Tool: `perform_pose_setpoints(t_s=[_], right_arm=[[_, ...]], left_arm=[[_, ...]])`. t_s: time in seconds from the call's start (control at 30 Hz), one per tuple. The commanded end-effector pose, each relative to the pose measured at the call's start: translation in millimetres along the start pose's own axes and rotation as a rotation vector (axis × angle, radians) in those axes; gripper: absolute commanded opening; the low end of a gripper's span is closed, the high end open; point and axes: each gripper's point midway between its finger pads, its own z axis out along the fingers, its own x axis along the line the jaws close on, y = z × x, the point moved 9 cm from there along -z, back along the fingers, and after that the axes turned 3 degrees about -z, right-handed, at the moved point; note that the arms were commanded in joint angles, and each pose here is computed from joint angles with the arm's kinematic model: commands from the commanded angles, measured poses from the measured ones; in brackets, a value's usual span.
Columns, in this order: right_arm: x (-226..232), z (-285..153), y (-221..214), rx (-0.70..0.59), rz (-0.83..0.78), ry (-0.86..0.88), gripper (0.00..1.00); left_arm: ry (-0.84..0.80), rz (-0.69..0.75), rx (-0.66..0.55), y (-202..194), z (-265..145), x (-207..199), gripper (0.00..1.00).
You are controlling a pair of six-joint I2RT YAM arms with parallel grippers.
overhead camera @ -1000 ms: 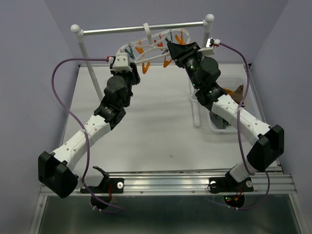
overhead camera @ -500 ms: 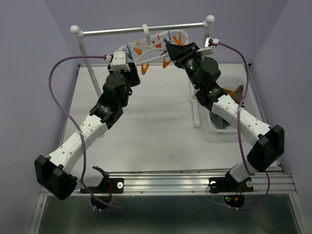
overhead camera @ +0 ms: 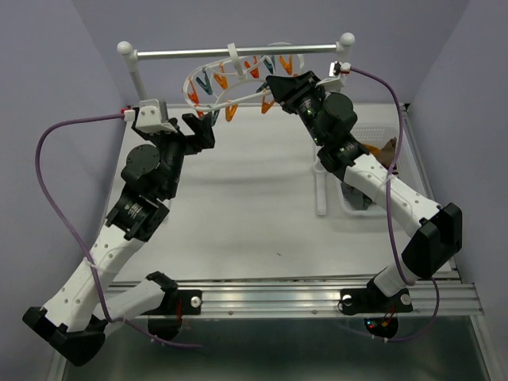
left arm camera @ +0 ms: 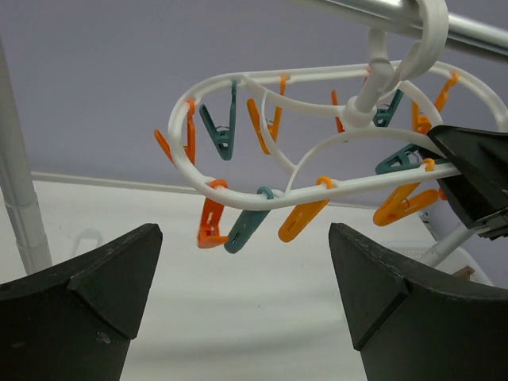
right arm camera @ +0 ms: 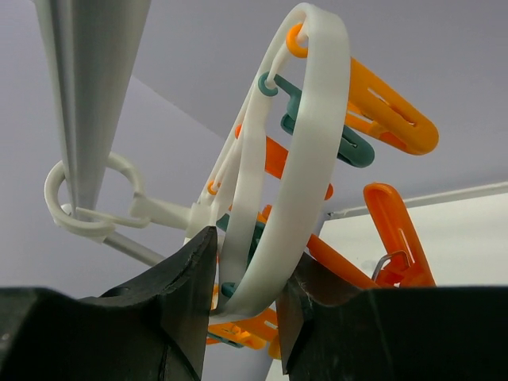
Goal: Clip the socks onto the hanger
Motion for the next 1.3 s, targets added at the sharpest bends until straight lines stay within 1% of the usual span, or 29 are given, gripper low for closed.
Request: perform_pose_setpoints(t_s=[0.0,0.1,0.17,0.23,0.27,0.3,0.33,0.4,0.47,0.5,0.53,0.57,0.6,0.67,0.7,0.73,0.77,0.8,0.83,0.9,0.93,0.97,1.0,1.03,1.17,1.27], right_arm=[[7.0,-5.3,-6.3,0.071,-0.065,0.020,0.38],[7.1,-6.1,-5.7,0.074,-0.076,0.020,0.38],[6.4,-6.2,-5.7,0.078,-0.088,0.015,0.38],[6.2,-5.9,-5.7,0.081,-0.099,0.014,0.38],[6.1,-5.9,-5.6,0.083,-0.107,0.015,0.38],[7.3,-5.1,-4.9,0.085,-0.114,0.019,0.38],[7.3,-4.0,-4.8,0.088,-0.132,0.021,0.38],[4.4,-1.5,-7.2,0.107,-0.157,0.005,0.38],[5.2,0.9,-5.8,0.112,-0.182,0.003,0.36],[3.8,1.7,-7.9,0.123,-0.191,0.003,0.36],[0.5,3.1,-6.1,0.127,-0.202,-0.003,0.36],[-3.8,5.0,-1.8,0.135,-0.208,-0.015,0.35],[-8.0,6.9,-2.3,0.157,-0.210,-0.010,0.35],[-12.8,9.5,7.7,0.179,-0.202,0.000,0.34],[-11.9,10.6,4.7,0.206,-0.197,0.019,0.34],[-14.8,12.3,9.4,0.202,-0.201,0.012,0.34],[-16.1,12.3,9.1,0.214,-0.215,0.002,0.34],[-15.2,14.3,16.1,0.197,-0.222,-0.003,0.34],[-16.0,15.4,15.6,0.203,-0.231,-0.005,0.34],[-15.3,16.2,18.3,0.204,-0.245,-0.021,0.34],[-20.7,17.1,20.0,0.206,-0.254,-0.045,0.34],[-21.1,17.7,20.6,0.204,-0.255,-0.054,0.34],[-23.4,19.4,25.7,0.186,-0.257,-0.073,0.34],[-22.5,19.3,27.0,0.182,-0.254,-0.076,0.34],[-19.1,20.2,29.1,0.180,-0.252,-0.065,0.33],[-17.9,19.5,28.5,0.187,-0.242,-0.056,0.33]], left_arm=[[-0.005,-0.027,0.027,-4.5,-14.1,5.5,0.99],[-0.035,0.003,0.054,-11.8,-24.3,10.1,0.99],[-0.106,0.065,0.083,-21.6,-30.7,11.6,0.99],[-0.258,0.169,0.092,-27.5,-37.4,7.7,0.99],[-0.307,0.230,0.114,-41.3,-38.3,9.9,0.99],[-0.366,0.276,0.119,-46.0,-39.4,8.6,0.99],[-0.474,0.373,0.129,-55.6,-41.8,7.4,0.99],[-0.485,0.431,0.094,-57.2,-39.3,9.5,0.99],[-0.449,0.501,0.080,-57.4,-33.3,18.3,0.99],[-0.433,0.555,0.047,-51.3,-29.3,23.3,0.99],[-0.458,0.577,0.031,-44.8,-26.0,23.7,0.99],[-0.428,0.604,0.021,-37.3,-19.7,36.0,0.99],[-0.442,0.643,0.012,-31.8,-17.2,40.7,0.99],[-0.449,0.677,-0.007,-24.8,-8.7,51.6,0.99],[-0.461,0.708,-0.021,-22.0,-5.1,54.2,0.99],[-0.475,0.718,0.000,-26.4,2.9,58.0,0.99],[-0.530,0.730,-0.002,-24.9,7.0,56.8,0.99],[-0.523,0.746,0.010,-23.5,12.6,65.9,0.99],[-0.585,0.758,0.030,-24.9,23.7,66.5,0.99],[-0.620,0.769,0.088,-26.0,34.4,82.0,0.97],[-0.722,0.775,0.100,-28.7,42.7,82.2,0.96],[-0.756,0.777,0.109,-29.6,45.5,85.8,0.96],[-0.756,0.781,0.111,-25.6,47.2,97.9,0.96],[-0.841,0.769,0.098,-26.7,47.8,97.6,0.96],[-0.927,0.839,0.050,-24.4,48.8,102.7,0.95],[-1.031,0.825,0.035,-27.3,49.1,98.2,0.95]])
